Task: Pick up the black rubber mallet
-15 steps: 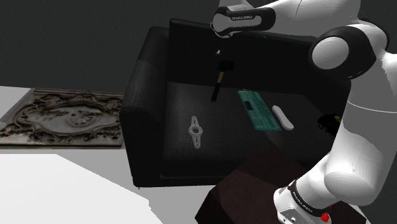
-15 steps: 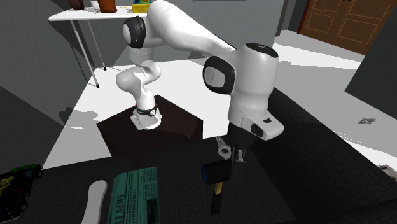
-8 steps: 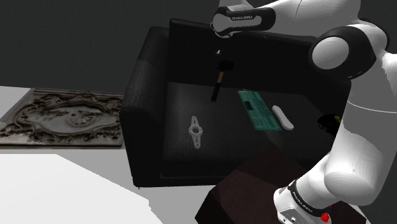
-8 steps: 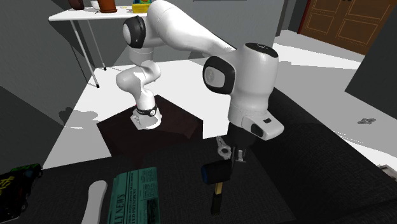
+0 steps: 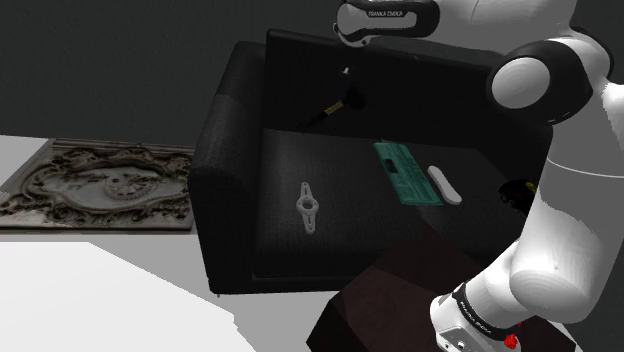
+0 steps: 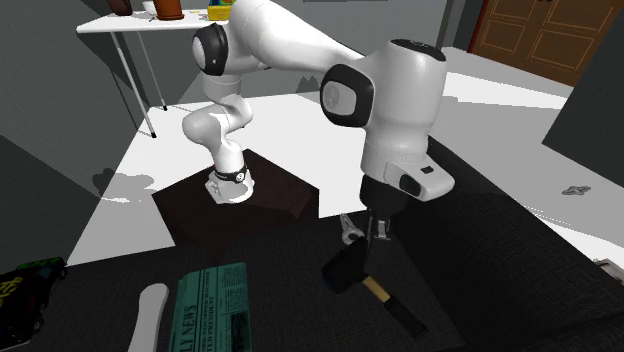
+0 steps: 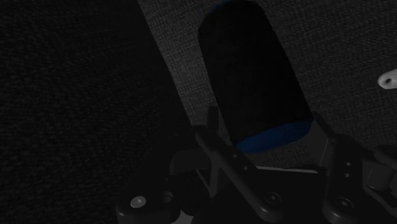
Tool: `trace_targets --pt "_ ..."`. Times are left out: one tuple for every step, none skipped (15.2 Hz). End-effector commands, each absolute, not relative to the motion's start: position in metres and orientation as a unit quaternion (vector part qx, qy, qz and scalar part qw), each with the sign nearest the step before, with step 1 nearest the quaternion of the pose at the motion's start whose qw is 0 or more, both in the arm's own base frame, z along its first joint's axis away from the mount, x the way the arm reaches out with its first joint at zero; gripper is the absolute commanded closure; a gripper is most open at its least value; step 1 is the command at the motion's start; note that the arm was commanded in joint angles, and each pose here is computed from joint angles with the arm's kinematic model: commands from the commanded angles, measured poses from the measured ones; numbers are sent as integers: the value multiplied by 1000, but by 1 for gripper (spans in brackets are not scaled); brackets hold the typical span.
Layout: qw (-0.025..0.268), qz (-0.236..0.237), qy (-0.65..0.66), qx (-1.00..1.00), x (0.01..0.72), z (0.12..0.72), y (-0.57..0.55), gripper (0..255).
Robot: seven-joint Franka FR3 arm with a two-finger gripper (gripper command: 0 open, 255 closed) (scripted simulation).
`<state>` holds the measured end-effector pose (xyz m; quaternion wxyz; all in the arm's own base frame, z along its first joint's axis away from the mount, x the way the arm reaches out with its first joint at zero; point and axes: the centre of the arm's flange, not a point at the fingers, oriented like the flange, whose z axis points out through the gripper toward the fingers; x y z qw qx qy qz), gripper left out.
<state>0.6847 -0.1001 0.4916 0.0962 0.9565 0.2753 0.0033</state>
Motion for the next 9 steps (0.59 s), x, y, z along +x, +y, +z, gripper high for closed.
trace_targets --pt "96 3 275 957 684 503 -101 255" --pt "96 3 275 957 684 509 -101 255" --pt "96 3 275 957 684 514 -101 255" --pt "96 3 275 957 684 519 -101 255" --pt "96 3 275 957 684 525 -101 255" --pt "96 3 275 957 684 530 -101 255" --pt "96 3 275 957 684 535 -101 255" --pt "96 3 275 957 684 536 -101 255" --pt "96 3 275 957 684 536 -101 255"
